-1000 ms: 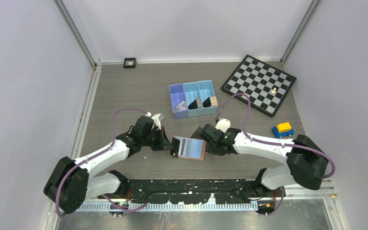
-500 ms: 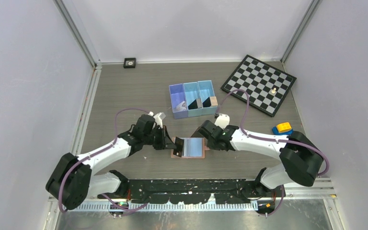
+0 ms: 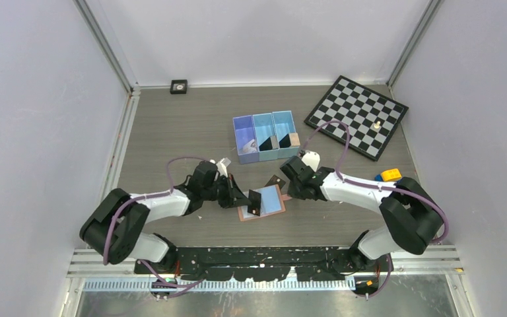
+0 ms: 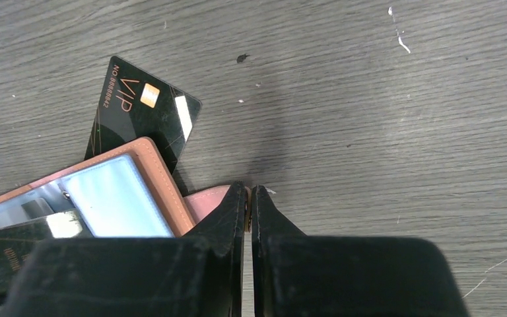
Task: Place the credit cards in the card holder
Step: Insert the credit card into the card holder.
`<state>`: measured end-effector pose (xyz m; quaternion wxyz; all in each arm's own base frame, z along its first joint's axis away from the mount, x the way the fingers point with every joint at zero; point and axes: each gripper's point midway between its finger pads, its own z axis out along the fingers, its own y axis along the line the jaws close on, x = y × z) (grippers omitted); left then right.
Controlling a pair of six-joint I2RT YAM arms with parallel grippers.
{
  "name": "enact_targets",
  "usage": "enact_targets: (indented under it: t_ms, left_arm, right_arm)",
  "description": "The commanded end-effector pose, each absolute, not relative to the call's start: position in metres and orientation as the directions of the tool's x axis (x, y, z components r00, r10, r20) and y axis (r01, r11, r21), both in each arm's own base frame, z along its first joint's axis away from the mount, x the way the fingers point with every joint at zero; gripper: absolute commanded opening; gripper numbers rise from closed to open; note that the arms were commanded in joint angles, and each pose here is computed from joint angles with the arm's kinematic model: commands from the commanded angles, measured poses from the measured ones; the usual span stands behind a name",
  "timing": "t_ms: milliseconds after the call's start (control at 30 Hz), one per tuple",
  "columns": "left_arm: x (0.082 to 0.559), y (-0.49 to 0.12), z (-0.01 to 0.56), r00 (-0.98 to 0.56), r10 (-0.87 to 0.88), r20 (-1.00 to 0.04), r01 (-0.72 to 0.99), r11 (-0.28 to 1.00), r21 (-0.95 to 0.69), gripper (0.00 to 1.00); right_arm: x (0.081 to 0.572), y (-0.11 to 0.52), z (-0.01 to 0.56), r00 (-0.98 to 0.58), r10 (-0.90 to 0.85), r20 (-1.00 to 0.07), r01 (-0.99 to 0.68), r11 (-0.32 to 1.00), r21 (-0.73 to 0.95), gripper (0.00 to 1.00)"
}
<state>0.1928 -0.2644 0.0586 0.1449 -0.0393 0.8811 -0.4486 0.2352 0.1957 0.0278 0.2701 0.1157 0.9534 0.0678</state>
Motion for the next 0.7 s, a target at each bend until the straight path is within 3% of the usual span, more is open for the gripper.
enact_targets:
  t_ms: [0,667]
  left_arm:
    - [0.198,-0.28,0.067,-0.95,-0.235,-0.206,0.061,0.509,-0.859,0.0]
    - [0.201,-0.267,0.041,-0.932,-0.302,-0.201,-0.008,0.57,-0.821,0.0]
  right_arm:
    - [0.239,0.2,0.025,-0.823,0.269,-0.5,0.188,0.96,0.208,0.0]
    - [0.237,0.196,0.025,-0.822,0.276,-0.498,0.207,0.959,0.191,0.0]
